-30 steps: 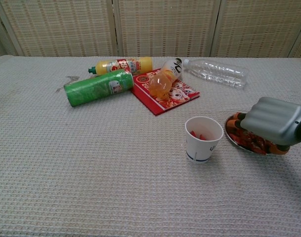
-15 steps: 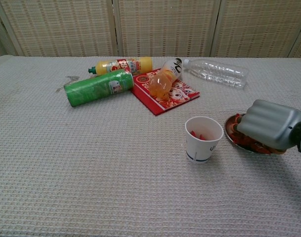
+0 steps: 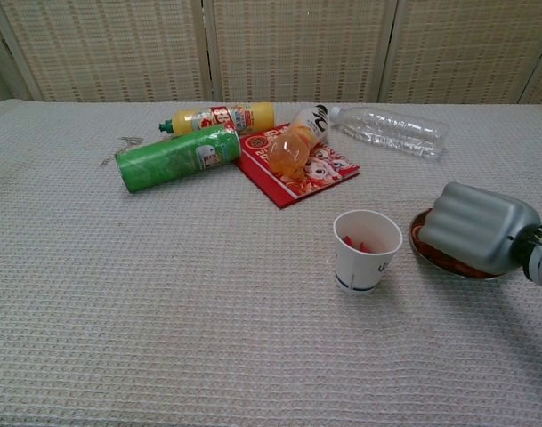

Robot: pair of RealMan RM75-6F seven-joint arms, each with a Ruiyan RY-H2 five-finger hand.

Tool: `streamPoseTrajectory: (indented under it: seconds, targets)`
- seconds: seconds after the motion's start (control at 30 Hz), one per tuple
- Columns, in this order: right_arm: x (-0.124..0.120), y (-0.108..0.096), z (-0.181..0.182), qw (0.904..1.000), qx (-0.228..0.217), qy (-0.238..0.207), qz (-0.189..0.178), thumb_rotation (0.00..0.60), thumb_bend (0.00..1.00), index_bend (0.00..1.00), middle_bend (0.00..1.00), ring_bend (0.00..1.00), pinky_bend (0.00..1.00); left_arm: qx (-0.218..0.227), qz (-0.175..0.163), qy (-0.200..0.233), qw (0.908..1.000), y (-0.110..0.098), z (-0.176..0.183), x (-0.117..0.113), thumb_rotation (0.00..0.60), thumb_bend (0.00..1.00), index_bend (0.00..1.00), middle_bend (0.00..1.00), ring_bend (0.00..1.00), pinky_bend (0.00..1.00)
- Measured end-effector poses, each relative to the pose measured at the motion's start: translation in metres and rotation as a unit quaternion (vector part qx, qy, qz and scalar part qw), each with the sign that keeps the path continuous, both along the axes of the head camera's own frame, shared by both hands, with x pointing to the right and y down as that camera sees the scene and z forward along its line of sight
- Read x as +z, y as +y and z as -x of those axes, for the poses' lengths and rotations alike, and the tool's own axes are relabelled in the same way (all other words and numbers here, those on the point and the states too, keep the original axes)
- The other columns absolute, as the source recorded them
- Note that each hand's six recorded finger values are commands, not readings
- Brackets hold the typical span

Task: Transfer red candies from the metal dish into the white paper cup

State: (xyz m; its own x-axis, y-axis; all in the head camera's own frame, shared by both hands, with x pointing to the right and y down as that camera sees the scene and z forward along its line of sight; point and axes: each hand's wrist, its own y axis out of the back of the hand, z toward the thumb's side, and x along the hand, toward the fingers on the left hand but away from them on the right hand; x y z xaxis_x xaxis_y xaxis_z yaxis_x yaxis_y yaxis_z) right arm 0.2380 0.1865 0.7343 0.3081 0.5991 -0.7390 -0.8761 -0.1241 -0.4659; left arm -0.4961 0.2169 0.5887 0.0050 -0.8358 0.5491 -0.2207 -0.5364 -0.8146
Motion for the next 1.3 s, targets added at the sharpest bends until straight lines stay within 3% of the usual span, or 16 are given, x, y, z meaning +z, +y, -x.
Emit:
streamPoseTrajectory:
  seconds: [0.17, 0.7, 1.3]
  targets:
    - [0.003, 0.0, 0.003, 0.9996, -0.024, 0.008, -0.01, 0.6, 0.33, 0.7, 0.59, 0.59, 1.0, -0.001, 0.0, 0.001, 1.0, 0.0, 0.0, 0.0, 0.6, 0.48, 0.0, 0.03, 0.0, 0.21]
    - [0.007, -0.001, 0.006, 0.9983, -0.052, -0.002, -0.027, 0.6, 0.34, 0.94, 0.81, 0.7, 1.0, -0.004, 0.001, -0.001, 1.0, 0.0, 0.002, 0.0, 0.6, 0.5, 0.01, 0.04, 0.0, 0.23]
    - [-0.019, -0.025, -0.006, 0.9967, 0.001, -0.053, -0.061, 0.6, 0.34, 0.96, 0.82, 0.7, 1.0, -0.004, 0.001, -0.003, 1.0, 0.0, 0.001, 0.001, 0.6, 0.49, 0.01, 0.04, 0.0, 0.23]
